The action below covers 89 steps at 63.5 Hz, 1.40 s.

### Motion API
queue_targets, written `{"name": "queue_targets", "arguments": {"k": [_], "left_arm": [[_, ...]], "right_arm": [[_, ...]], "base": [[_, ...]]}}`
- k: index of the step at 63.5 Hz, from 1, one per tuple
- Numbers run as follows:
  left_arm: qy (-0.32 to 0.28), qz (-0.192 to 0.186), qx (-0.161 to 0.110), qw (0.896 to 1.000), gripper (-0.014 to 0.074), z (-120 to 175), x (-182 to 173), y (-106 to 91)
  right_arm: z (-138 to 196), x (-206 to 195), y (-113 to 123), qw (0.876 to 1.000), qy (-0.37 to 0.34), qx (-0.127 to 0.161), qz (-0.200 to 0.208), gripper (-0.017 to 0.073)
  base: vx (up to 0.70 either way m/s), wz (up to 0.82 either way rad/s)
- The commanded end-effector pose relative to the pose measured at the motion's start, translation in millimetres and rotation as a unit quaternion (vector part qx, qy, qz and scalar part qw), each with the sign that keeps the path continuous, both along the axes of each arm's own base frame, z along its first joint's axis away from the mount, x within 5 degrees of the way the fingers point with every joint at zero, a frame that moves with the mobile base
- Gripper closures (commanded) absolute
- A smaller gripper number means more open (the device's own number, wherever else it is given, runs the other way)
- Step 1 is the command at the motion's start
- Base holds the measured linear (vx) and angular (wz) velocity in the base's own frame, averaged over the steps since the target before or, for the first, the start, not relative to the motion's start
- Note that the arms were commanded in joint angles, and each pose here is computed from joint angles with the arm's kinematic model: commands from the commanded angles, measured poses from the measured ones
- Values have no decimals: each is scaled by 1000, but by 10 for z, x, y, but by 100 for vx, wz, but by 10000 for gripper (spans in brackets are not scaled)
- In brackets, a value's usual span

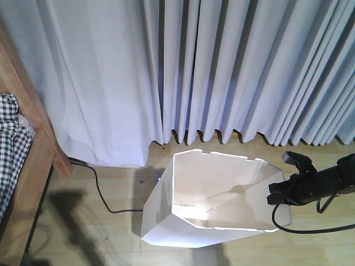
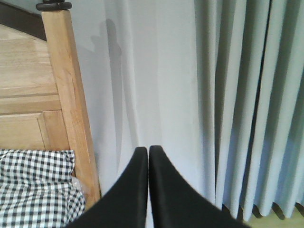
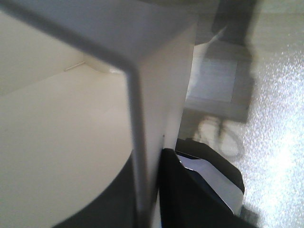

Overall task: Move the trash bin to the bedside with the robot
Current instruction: 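Drive closer to the bed end by the curtains holding the bin, then lower the held bin onto the floor beside the bed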

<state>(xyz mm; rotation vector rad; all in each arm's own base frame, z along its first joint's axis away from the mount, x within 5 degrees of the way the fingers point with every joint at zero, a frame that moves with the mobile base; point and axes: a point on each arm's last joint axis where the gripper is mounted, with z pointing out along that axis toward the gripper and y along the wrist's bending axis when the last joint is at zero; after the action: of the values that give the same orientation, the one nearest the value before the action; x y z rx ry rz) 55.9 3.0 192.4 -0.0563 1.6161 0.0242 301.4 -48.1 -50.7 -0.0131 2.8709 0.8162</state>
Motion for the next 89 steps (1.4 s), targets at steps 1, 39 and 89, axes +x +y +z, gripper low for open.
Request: {"name": "queue_targets", "arguments": {"k": [1,39,89], "left_arm": [[-51,-1,0,999,600,151,-15,-3],[-51,-1,0,999,600,151,-15,-3],[-51,-1,0,999,600,151,-15,-3]], "right_arm": [[365,135,124,992,-49,113,3,564],[365,135,124,992,-49,113,3,564],[380,146,145,991,-51,124,-2,564]], "base": [[16,3],[13,1],[2,-1]]}}
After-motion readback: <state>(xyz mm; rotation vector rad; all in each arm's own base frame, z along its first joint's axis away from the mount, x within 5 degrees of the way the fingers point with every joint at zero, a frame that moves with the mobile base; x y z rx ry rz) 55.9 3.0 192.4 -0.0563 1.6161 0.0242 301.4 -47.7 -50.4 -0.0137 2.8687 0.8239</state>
